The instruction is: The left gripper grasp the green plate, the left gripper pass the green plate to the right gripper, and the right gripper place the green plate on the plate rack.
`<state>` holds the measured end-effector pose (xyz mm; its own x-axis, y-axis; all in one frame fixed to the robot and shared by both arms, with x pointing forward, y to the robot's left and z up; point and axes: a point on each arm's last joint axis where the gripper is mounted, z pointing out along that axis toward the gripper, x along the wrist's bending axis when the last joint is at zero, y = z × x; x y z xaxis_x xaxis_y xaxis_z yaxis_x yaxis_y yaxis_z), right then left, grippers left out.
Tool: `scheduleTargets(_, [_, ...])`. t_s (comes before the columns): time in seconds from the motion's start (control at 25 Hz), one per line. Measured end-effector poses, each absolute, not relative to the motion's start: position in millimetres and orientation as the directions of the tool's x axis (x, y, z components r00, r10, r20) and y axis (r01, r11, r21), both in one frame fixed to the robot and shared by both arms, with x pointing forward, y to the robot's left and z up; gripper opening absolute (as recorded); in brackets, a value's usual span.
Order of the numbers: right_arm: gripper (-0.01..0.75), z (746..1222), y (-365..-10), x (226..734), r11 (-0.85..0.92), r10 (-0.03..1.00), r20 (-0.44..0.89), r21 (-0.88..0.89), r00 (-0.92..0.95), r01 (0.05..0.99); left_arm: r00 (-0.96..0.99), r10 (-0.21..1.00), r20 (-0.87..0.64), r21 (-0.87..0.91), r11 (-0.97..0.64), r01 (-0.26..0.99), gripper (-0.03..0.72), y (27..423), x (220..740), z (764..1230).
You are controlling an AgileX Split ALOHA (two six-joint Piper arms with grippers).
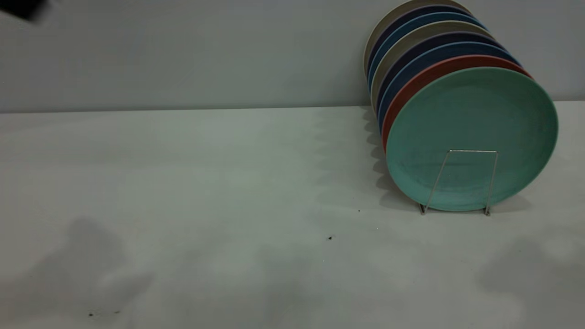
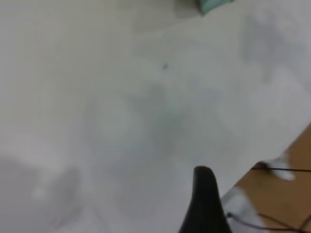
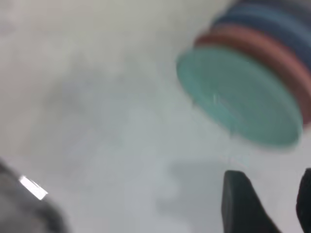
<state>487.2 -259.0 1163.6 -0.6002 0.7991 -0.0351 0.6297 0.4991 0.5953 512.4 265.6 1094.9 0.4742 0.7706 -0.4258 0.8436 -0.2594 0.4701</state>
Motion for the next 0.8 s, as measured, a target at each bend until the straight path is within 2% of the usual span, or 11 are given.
scheduleTargets(0.2, [0.297,1172.0,-268.3,447.6,0.336,0.907,0.022,0.563,-0.420,0.755,0.452,0.855,-0.253,0.522,-0.273,0.808,0.582,273.5,450.0,1145.3])
scheduleTargets(0.44, [0.297,1133.7,-278.9,391.5,0.241,0.957,0.023,0.493,-0.289,0.836,0.326,0.939,-0.112,0.588,-0.202,0.783,0.582,283.3,392.3,1170.5])
scheduleTargets(0.68, [0.300,1075.2,-288.4,332.7,0.226,0.971,-0.021,0.425,-0.240,0.876,0.252,0.961,-0.114,0.554,-0.149,0.819,0.582,284.8,352.3,1139.2])
scheduleTargets(0.8, [0.330,1052.8,-290.7,307.9,0.198,0.978,-0.023,0.437,-0.209,0.877,0.242,0.963,-0.118,0.518,-0.148,0.842,0.582,284.7,336.3,1114.0])
